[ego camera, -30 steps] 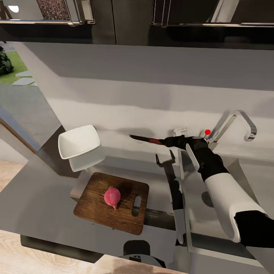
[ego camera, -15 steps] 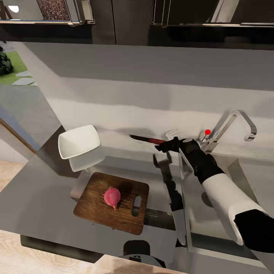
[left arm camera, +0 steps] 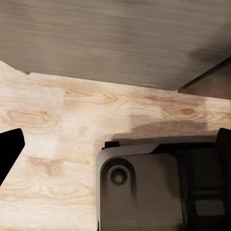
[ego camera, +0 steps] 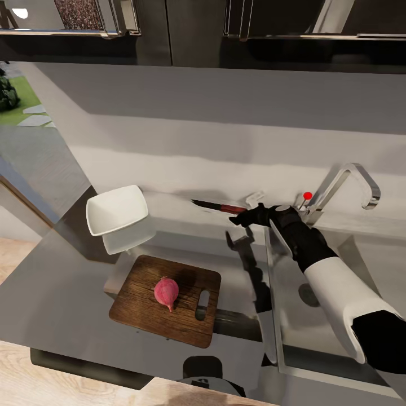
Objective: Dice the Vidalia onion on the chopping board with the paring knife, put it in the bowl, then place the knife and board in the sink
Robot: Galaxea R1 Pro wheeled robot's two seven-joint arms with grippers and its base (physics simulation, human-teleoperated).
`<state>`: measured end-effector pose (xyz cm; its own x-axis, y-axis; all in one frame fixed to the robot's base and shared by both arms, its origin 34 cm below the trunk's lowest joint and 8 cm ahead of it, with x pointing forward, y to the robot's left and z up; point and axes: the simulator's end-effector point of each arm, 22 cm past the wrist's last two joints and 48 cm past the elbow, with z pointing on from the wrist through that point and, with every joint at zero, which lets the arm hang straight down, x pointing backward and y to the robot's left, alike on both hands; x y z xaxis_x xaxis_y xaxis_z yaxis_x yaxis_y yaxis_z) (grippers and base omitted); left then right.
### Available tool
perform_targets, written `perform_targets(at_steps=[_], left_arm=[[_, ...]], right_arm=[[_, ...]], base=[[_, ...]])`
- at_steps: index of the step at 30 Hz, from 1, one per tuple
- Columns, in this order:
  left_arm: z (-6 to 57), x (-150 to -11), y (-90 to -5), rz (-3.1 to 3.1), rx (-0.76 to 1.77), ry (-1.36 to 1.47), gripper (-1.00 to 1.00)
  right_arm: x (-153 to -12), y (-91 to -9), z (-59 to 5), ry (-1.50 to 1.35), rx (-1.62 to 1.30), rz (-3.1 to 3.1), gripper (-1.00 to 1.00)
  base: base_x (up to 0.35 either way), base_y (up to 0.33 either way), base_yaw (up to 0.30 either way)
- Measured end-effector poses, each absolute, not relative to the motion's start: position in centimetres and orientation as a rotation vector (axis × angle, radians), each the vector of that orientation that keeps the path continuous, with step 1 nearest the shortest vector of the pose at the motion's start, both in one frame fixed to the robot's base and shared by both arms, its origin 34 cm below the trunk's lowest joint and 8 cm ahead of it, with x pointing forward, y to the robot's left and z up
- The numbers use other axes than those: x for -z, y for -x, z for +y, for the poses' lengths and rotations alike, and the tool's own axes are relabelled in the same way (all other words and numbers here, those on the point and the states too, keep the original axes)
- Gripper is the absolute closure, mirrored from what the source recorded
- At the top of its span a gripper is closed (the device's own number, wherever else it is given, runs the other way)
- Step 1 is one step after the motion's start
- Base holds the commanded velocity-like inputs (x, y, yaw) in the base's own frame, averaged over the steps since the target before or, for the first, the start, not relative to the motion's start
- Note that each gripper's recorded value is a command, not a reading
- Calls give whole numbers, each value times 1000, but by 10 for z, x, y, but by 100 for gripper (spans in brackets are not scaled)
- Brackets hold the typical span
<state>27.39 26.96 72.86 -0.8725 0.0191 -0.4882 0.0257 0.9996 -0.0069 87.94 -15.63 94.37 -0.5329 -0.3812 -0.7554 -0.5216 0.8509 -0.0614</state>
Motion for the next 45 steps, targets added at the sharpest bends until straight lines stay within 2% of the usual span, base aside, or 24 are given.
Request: perform_targets(at_steps=[14, 45], left_arm=[[269, -727, -271, 2637, 18, -30, -100], [269, -727, -271, 2640, 18, -30, -100]], right_arm=[[-948, -880, -168, 631, -253, 2198, -100], [-954, -877, -161, 652, -307, 2182, -100]], base=[[80, 0, 0], [3, 0, 0]])
